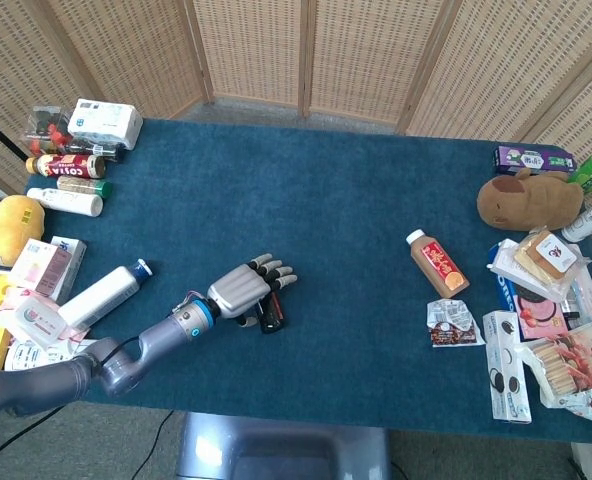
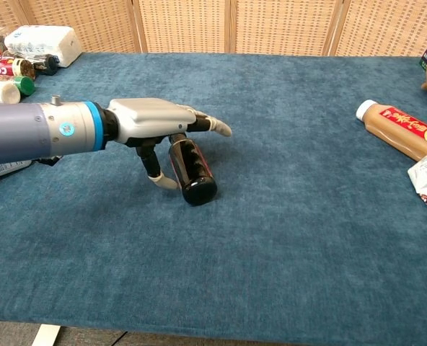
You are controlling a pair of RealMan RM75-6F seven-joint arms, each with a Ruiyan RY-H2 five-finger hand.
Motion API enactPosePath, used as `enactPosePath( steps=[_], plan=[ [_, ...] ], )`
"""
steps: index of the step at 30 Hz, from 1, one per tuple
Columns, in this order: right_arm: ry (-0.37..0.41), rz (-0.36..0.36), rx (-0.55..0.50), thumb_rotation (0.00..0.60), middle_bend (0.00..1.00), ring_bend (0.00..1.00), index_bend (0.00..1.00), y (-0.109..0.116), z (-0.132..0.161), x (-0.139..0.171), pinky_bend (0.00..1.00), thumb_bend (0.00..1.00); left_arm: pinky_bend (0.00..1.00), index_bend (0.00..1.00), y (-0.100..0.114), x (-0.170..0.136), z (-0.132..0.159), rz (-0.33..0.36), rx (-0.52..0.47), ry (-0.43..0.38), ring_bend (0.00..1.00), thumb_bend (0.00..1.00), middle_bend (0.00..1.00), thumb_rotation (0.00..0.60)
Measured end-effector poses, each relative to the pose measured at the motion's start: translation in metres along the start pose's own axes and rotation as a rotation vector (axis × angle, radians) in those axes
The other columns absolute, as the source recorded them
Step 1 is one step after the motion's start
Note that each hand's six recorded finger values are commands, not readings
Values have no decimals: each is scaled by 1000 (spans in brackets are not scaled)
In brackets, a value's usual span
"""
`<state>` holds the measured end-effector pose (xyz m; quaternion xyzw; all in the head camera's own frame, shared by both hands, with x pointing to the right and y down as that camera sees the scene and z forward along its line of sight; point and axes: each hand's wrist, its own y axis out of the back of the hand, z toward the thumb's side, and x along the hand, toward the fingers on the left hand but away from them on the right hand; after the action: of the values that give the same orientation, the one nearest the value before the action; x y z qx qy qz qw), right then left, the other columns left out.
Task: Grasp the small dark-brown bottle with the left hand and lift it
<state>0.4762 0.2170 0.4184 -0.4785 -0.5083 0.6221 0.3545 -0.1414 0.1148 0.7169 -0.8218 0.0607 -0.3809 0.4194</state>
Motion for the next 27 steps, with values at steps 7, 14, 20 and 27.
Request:
enactPosePath(
  steps=[7, 14, 20, 27],
  plan=[
    [-11, -2, -8, 473, 45, 0, 0, 1, -3, 2, 0, 1, 19, 527, -7, 17, 1, -24, 49, 19, 467, 271, 487, 600],
    [-14, -2, -17, 476, 45, 0, 0, 1, -4, 1, 0, 1, 420, 755, -3, 25, -2, 9, 52, 52, 800, 271, 763, 600],
    [-14, 9, -24, 473, 45, 0, 0, -3, -5, -1, 0, 0, 447, 752, 0, 19, -12, 52, 30, 100, 813, 271, 767, 600],
    [1, 22, -37, 473, 45, 0, 0, -12, -2, -4, 0, 0, 447, 745, 22, -3, -32, 140, -63, 162, 808, 270, 761, 600]
  ],
)
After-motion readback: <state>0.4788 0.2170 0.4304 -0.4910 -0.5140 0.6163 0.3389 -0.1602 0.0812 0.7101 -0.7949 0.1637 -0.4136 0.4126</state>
